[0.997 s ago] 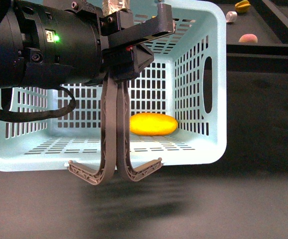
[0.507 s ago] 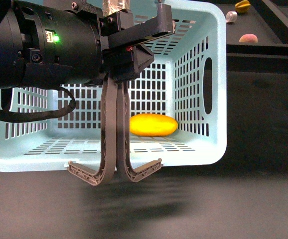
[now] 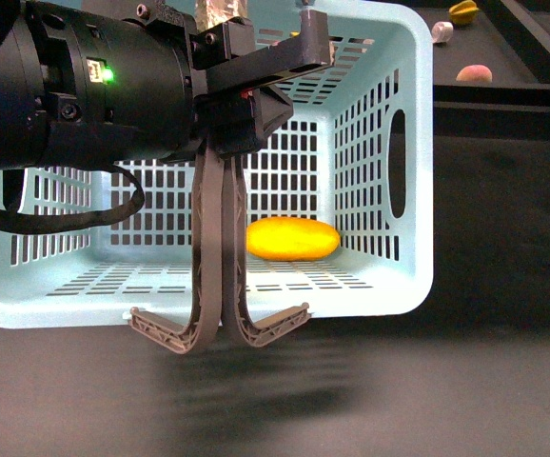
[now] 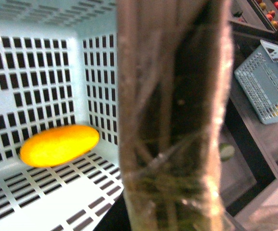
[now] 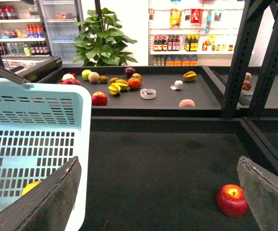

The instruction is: Pick mango with right arm and hold basket with left

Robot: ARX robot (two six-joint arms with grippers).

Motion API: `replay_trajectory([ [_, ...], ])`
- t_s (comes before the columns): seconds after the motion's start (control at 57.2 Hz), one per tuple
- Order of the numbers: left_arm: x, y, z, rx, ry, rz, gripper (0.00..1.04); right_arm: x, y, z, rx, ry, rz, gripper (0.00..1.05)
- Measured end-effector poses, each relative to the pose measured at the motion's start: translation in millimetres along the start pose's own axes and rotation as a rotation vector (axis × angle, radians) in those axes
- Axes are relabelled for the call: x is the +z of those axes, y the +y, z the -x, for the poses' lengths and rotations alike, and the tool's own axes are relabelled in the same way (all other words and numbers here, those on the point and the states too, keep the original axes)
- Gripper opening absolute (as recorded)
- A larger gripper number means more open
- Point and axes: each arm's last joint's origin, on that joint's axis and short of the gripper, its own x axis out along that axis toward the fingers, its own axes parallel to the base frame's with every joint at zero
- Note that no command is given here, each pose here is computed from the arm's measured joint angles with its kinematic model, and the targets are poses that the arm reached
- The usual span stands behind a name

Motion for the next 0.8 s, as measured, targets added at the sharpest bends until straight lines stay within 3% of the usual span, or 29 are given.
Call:
replay_trajectory([
  [0.122, -1.3, 3.2, -10.0, 0.021, -0.057, -0.137, 0.08, 0.1, 0.0, 0.1, 0.001, -0.002, 0.000, 0.97],
  [0.245, 14.3, 9.4, -22.3, 0.060, -0.092, -0.133, 0.08, 0.1, 0.0, 0.1, 0.000, -0.001, 0.000, 0.97],
  [0.542, 46.1, 56.3, -55.9, 0.338, -0.131, 0.234, 0.08, 0.1, 0.0, 0.1, 0.000, -0.001, 0.000, 0.97],
  [0.804, 68.0, 94.3, -64.7, 0.560, -0.265, 0.520, 0.08, 0.1, 0.0, 0.1, 0.000, -0.001, 0.000, 0.97],
])
